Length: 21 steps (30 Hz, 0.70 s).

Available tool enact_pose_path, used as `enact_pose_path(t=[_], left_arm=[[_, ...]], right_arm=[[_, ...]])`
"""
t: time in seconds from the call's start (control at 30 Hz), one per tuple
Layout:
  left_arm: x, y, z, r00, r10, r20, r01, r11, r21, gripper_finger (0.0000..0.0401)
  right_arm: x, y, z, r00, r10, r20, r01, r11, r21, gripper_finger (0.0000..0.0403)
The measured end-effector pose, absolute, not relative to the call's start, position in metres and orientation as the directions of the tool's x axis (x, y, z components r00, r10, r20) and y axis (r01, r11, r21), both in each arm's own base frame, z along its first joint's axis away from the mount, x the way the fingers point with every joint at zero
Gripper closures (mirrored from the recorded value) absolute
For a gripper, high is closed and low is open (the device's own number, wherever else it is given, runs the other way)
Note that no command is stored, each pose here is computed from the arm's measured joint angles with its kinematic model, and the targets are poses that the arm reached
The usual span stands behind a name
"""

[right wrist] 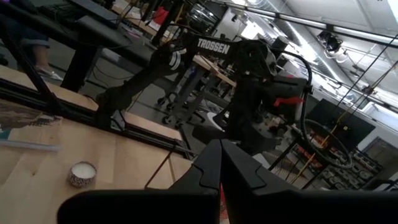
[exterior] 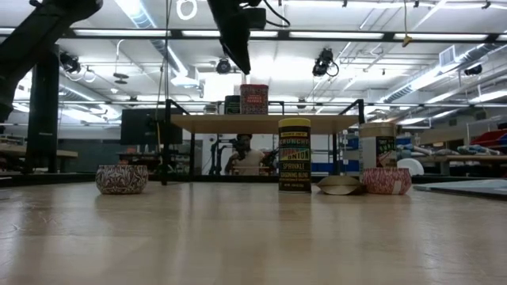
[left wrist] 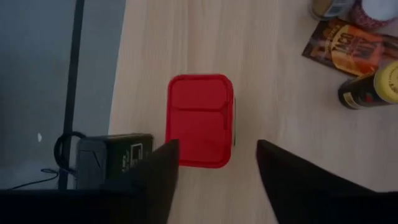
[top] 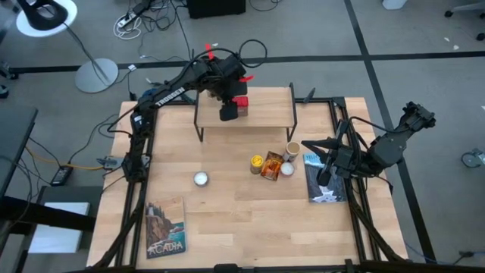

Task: Shelf spices
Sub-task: Put the red seasoning can on the shelf

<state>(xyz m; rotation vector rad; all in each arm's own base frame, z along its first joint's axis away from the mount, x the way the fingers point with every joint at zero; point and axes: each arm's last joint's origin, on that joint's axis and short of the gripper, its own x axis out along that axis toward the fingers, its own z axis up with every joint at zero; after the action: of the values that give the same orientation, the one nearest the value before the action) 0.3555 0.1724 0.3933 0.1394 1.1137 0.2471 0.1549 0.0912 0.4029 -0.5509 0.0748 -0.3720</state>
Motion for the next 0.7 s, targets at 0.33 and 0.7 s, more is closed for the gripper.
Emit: enact_pose_path(t=[0.33, 0.7], left_arm=[[0.347, 0.165, 0.396, 0.37, 0.258, -0.892, -0.114, 0.966, 0.232, 0.0388], [0.35, 0.165, 0.389, 0.368, 0.212, -0.905, -0.109, 0.977, 0.185, 0.0399]], right_arm=[[0.155, 0.091, 0.402, 0.931, -0.365, 0.026, 0.323, 0.785, -0.529, 0.0397], [0.155, 0.091, 0.402, 0.931, -0.365, 0.026, 0.322, 0.785, -0.529, 0.0397]])
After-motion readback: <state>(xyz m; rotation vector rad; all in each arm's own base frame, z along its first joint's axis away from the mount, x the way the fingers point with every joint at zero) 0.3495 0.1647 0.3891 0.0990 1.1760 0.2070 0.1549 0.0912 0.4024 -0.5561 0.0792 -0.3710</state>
